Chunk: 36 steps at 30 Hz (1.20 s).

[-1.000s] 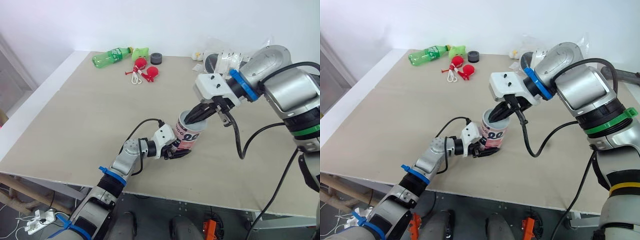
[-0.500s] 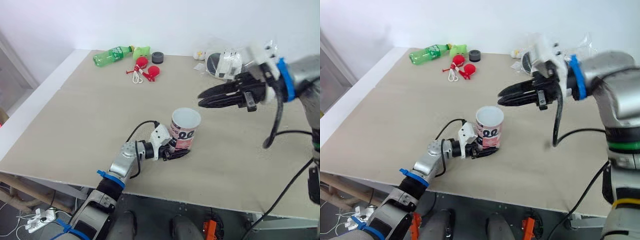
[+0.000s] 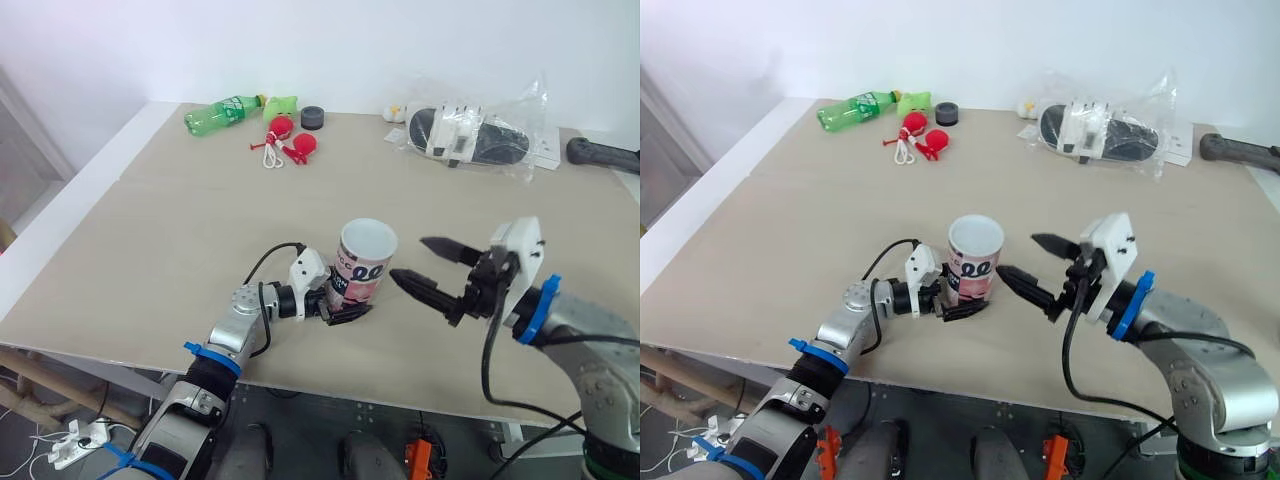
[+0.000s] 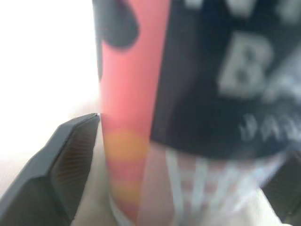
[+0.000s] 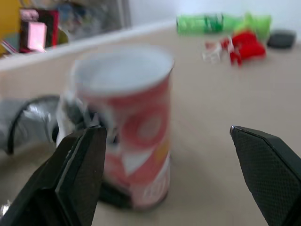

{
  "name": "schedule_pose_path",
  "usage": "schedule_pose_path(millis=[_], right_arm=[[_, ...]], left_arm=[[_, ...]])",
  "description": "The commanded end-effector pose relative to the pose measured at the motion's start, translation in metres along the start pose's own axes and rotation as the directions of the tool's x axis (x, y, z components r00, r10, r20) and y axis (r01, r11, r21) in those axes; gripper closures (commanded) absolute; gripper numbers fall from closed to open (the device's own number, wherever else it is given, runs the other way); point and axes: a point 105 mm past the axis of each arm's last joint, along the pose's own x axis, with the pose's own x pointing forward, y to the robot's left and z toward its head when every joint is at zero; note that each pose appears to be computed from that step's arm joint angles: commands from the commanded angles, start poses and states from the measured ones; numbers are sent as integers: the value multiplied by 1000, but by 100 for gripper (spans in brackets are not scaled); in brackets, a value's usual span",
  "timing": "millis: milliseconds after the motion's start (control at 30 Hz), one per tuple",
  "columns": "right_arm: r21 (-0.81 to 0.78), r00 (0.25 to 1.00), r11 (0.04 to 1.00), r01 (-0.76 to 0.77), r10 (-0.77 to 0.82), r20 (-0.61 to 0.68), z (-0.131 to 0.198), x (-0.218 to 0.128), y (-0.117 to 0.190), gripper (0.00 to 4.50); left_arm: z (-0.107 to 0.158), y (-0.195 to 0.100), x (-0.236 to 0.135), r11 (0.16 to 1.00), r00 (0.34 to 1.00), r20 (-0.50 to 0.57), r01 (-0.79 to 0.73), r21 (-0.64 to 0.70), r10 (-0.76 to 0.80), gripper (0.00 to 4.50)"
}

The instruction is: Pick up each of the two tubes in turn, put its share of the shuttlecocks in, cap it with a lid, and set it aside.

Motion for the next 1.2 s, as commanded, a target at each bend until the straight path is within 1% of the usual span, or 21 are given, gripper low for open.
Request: schedule_pose_path(millis=[33,133,267,433,500,567,667,800,1000,1200], right_arm=[[-56,1000,998,-3,4,15,-4,1,14,0],[-34,1000,999,6,-6,10,-19,4,15,0],[-13,1000,1000,-17,17,7,-39,18,23,0],[1,999,999,-45,45,22,-55,39,29,0],[5,998,999,-47,47,29,-60,46,28,0],[10,998,999,-50,49,39,-62,50,27,0],[16,997,998,-63,62,56,-63,60,29,0],[28,993,994,-102,100,70,-66,75,34,0],[16,985,987,-157,155,81,-67,90,40,0],[-20,975,977,-211,212,68,-68,104,40,0]], left_arm=[[-14,4,-20,1000,998,-56,-7,-21,6,2],[-15,8,-35,1000,998,-64,-16,-20,15,2],[-15,10,-56,1000,997,-68,-28,-11,27,2],[-16,5,-89,999,996,-74,-45,-19,44,2],[-13,3,-105,997,996,-60,-64,-44,61,2],[-10,2,-113,995,997,-43,-73,-61,70,2],[-6,-2,-127,995,996,-45,-80,-57,78,2],[-4,-9,-135,995,995,-56,-84,-54,81,2],[-1,-12,-132,994,995,-49,-92,-53,89,2],[1,-13,-130,994,994,-49,-95,-48,93,2]])
